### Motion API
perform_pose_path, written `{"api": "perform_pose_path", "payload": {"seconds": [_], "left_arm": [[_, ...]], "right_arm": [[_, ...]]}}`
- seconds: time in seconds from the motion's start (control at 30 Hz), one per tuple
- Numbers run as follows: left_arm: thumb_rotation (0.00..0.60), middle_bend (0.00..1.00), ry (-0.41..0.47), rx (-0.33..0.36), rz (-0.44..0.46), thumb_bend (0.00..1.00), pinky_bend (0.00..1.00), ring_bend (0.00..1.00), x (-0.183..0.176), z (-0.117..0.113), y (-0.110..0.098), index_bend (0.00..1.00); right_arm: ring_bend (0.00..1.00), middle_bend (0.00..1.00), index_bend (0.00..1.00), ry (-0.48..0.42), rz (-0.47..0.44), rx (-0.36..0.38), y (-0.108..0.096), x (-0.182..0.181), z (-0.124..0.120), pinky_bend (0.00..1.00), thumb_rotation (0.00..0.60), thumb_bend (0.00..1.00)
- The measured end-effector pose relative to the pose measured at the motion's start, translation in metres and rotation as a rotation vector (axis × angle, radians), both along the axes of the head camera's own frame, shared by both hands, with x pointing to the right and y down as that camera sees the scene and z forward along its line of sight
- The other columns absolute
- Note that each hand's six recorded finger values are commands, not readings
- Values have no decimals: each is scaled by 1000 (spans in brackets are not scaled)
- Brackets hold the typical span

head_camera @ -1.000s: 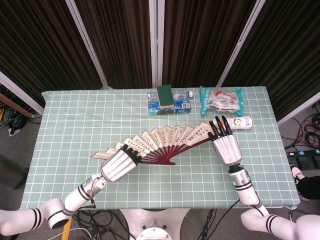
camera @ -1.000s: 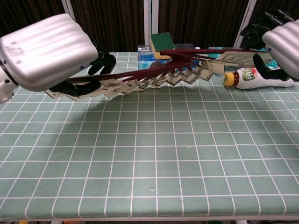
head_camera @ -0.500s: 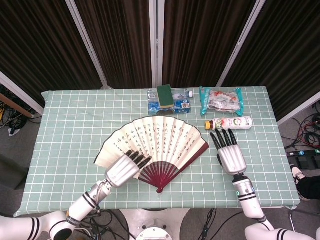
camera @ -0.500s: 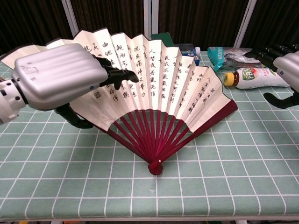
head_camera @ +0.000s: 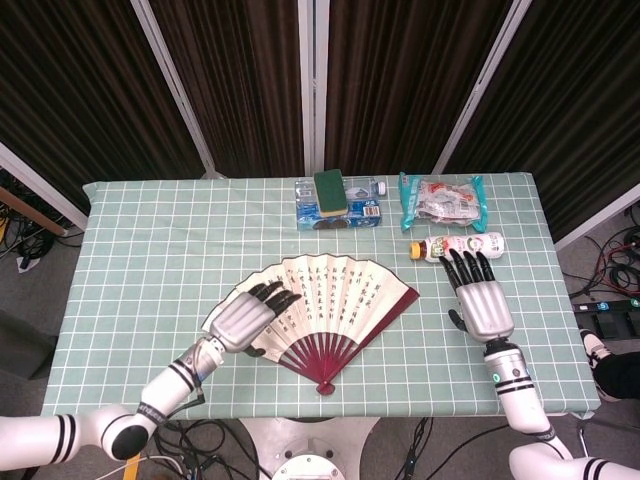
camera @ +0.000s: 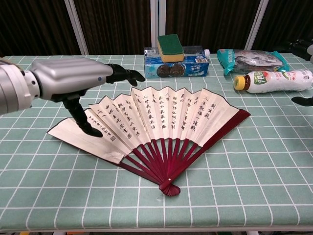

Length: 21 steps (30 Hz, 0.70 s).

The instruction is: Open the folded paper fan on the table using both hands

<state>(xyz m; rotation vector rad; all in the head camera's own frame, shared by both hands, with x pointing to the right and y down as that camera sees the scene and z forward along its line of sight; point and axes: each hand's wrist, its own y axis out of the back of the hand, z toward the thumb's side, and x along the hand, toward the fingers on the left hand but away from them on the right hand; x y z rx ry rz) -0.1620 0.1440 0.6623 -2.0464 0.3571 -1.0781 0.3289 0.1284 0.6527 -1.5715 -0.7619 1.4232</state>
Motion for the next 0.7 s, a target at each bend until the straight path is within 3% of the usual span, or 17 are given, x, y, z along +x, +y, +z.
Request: {"api": "perform_pose_path", "payload": {"seconds": [0.13, 0.23, 0.37, 0.47, 0.6, 0.7], "left_arm": [[600, 96, 37, -37, -75, 0, 157, 13, -12, -7, -17, 40], [600, 109, 61, -18, -164, 0, 157, 34, -32, -15, -33, 52], [600, 153, 51, 101, -304, 0, 157, 64, -76, -25, -53, 127], [600, 163, 14, 227, -435, 0, 157, 68, -127, -36, -61, 153], [600, 163, -88, 353, -596, 0, 157, 68, -212, -52, -40, 180], [600, 164, -156, 377, -671, 0, 157, 68, -257, -62, -7, 181]], "right_arm": [[0, 0, 0, -21, 30, -14, -3, 12, -6, 0, 600, 141], [0, 2, 0, -45, 48, -28, -5, 24, -12, 0, 600, 203], [0, 31, 0, -103, 86, -36, -8, 44, -25, 0, 600, 263], [0, 35, 0, -149, 123, -25, -7, 67, -40, 0, 600, 266], [0, 34, 2, -187, 171, 16, 6, 103, -69, 0, 600, 267], [0, 35, 6, -193, 213, 34, 23, 124, -86, 0, 600, 268]]}}
